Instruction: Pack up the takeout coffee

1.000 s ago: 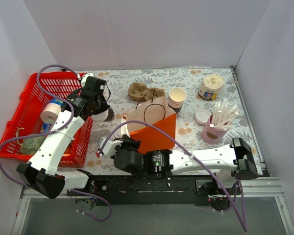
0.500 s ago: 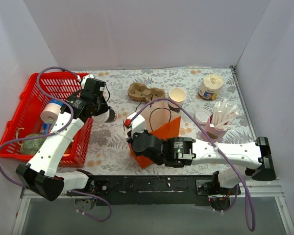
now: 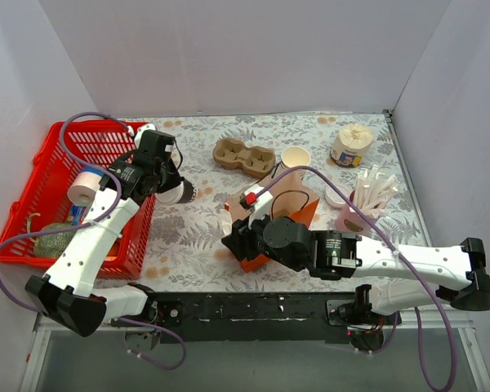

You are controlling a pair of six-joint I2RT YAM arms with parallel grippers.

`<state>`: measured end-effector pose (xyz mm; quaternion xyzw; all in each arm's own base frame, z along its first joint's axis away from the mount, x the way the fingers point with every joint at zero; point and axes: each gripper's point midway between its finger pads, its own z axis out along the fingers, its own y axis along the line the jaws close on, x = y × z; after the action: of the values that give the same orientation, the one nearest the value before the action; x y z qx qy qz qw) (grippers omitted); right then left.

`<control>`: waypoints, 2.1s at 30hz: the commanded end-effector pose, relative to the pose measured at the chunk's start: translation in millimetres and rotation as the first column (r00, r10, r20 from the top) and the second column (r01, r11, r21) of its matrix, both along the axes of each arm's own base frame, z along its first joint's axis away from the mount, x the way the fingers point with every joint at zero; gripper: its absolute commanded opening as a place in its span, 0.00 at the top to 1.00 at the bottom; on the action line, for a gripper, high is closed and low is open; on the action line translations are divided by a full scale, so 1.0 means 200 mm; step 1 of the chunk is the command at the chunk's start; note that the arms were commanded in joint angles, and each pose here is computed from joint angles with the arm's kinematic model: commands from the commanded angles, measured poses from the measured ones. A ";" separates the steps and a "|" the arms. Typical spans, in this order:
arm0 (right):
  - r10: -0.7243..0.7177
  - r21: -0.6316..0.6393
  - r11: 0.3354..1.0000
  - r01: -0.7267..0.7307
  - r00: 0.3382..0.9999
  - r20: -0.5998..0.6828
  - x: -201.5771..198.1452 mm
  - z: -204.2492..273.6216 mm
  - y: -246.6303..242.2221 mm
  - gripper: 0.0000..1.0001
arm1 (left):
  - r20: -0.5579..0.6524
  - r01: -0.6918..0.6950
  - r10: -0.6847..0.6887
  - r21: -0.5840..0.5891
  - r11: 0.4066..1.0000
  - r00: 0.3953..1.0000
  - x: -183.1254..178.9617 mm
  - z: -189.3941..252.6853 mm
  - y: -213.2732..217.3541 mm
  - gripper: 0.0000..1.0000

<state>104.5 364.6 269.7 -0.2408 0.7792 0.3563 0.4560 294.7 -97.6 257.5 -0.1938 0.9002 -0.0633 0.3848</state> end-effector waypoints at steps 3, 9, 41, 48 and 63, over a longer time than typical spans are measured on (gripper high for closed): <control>0.141 -0.058 0.990 -0.130 0.941 0.308 0.01 0.33 0.07 0.35 | 0.048 -0.011 0.012 -0.014 1.000 0.999 0.00 0.07 0.02 1.00; 0.132 -0.379 0.921 0.089 0.844 0.520 0.07 0.28 0.08 0.08 | 0.039 -0.015 0.015 0.005 1.000 0.999 -0.01 0.06 0.03 1.00; -0.293 -0.535 0.742 0.404 0.913 0.284 0.27 -0.07 -0.10 0.67 | 0.033 0.001 -0.002 0.022 1.000 0.999 0.01 0.04 0.03 1.00; -0.270 -0.460 0.824 0.330 0.943 0.194 0.22 0.00 -0.08 0.68 | 0.037 0.014 -0.015 0.012 1.000 0.999 0.02 0.03 0.01 1.00; -0.223 -0.453 0.872 0.183 0.974 -0.035 0.24 -0.08 -0.19 0.80 | 0.045 0.023 -0.023 0.008 1.000 0.999 0.02 0.04 0.00 1.00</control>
<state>157.4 322.4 239.8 -0.2381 0.8849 0.0840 0.3914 298.5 -98.5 256.1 -0.1825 0.9000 -0.0621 0.3910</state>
